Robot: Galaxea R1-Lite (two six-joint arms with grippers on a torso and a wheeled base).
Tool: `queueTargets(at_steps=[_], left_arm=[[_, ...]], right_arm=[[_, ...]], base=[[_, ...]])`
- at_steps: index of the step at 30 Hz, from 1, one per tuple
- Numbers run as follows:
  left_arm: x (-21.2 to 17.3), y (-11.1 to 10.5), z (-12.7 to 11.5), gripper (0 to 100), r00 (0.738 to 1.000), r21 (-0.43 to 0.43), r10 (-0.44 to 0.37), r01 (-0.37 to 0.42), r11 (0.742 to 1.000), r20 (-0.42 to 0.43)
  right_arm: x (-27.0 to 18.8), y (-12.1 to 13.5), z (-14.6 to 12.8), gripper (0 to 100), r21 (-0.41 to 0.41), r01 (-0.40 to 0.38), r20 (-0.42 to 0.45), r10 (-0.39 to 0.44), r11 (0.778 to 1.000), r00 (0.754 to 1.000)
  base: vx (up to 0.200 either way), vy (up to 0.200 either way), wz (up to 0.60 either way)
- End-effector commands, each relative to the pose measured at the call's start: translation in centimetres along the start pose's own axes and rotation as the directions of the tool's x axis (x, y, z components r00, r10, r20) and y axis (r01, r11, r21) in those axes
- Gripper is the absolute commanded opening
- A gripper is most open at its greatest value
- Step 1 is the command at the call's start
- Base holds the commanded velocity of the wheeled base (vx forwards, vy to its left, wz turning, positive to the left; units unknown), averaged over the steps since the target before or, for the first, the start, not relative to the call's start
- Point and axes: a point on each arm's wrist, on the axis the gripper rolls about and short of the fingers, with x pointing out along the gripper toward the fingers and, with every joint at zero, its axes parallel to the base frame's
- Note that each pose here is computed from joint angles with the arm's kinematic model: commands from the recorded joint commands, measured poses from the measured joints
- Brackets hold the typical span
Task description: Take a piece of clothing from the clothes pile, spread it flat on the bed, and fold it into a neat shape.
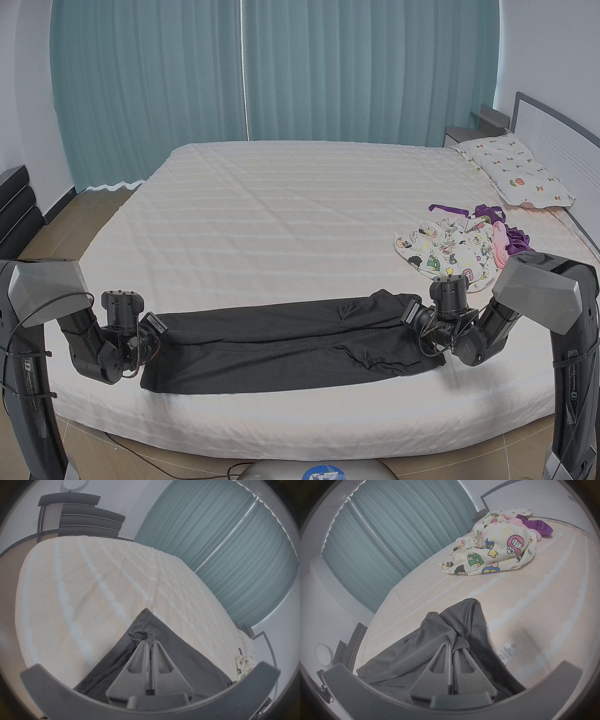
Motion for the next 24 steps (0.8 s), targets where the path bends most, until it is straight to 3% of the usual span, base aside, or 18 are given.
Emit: queueTargets(at_steps=[1,11,24], left_arm=[[0.16,0.23,-0.34,0,1.0,0.009,0.011,-0.011,1.0,-0.012],[-0.04,0.85,-0.76,0,0.998,0.059,0.053,-0.051,0.997,-0.032],[0.0,0.84,-0.69,0,0.998,0.061,0.053,-0.052,0.997,-0.029]], right_arm=[[0.05,-0.11,-0.29,0,-0.005,0.005,-0.009,-0.006,1.0,1.0],[-0.02,-0.3,-0.51,0,-0.023,0.028,-0.038,-0.029,0.999,0.999],[-0.13,-0.34,-0.94,0,-0.031,0.031,-0.051,-0.033,0.999,0.998]], base=[[0.0,0.0,0.0],[0.0,0.0,0.0],[0.0,0.0,0.0]])
